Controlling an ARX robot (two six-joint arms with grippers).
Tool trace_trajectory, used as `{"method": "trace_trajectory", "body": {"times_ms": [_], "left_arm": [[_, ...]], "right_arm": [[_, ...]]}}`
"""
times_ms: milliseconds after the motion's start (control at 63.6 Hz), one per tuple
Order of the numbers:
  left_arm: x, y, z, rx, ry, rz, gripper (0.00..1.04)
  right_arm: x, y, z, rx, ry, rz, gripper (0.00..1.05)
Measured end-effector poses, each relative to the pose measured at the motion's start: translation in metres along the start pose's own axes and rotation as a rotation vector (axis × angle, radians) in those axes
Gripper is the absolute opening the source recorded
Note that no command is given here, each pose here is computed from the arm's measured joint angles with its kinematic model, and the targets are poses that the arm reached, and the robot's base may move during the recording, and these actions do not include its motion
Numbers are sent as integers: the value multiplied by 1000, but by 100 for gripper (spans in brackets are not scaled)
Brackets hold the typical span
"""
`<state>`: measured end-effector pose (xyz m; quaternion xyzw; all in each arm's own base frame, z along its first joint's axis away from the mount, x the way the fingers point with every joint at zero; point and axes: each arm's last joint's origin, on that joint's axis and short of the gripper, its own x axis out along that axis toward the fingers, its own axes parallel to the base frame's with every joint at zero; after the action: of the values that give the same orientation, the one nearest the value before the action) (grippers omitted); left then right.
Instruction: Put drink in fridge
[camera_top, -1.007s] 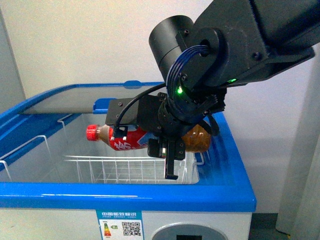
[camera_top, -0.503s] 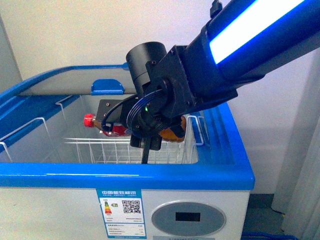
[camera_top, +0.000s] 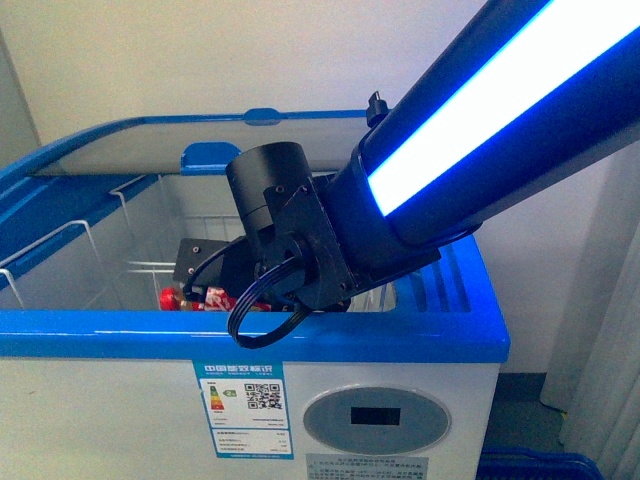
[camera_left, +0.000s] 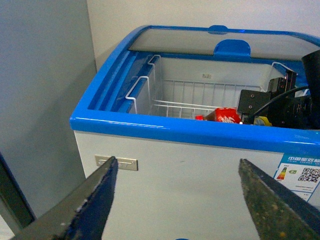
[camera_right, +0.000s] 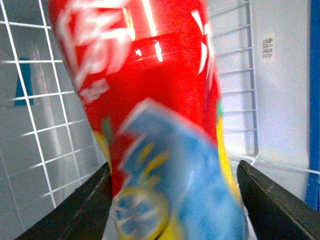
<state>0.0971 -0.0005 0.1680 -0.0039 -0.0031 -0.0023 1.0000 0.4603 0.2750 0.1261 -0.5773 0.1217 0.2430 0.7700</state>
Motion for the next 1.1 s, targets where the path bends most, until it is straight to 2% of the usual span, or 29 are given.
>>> {"method": "trace_trajectory", "body": {"times_ms": [63, 126, 220, 378, 551, 708, 818, 912, 1022, 1101], "left_arm": [[0, 0, 0, 0, 0, 0, 92], [0, 0, 0, 2, 0, 0, 98], [0, 0, 0, 2, 0, 0, 97], [0, 0, 0, 2, 0, 0, 97], [0, 0, 0, 3, 0, 0, 97], [0, 0, 0, 3, 0, 0, 97], [0, 0, 0, 3, 0, 0, 97], [0, 0, 0, 3, 0, 0, 97], [0, 0, 0, 3, 0, 0, 97], [0, 0, 0, 3, 0, 0, 97]], "right_arm": [[-11, -11, 3, 22, -25, -21, 90], [-24, -27, 7, 45, -56, -50, 99], [-52, -62, 9, 111, -98, -125, 97], [-96, -100, 1, 236, -130, -183, 97], [-150, -142, -35, 529, -41, -308, 97], [-210, -167, -86, 872, 156, -506, 97], [-274, -159, -131, 1113, 297, -615, 97], [-312, -140, -149, 1197, 331, -653, 97], [-356, -105, -164, 1263, 360, -674, 97], [-390, -69, -171, 1310, 378, -698, 97]]}}
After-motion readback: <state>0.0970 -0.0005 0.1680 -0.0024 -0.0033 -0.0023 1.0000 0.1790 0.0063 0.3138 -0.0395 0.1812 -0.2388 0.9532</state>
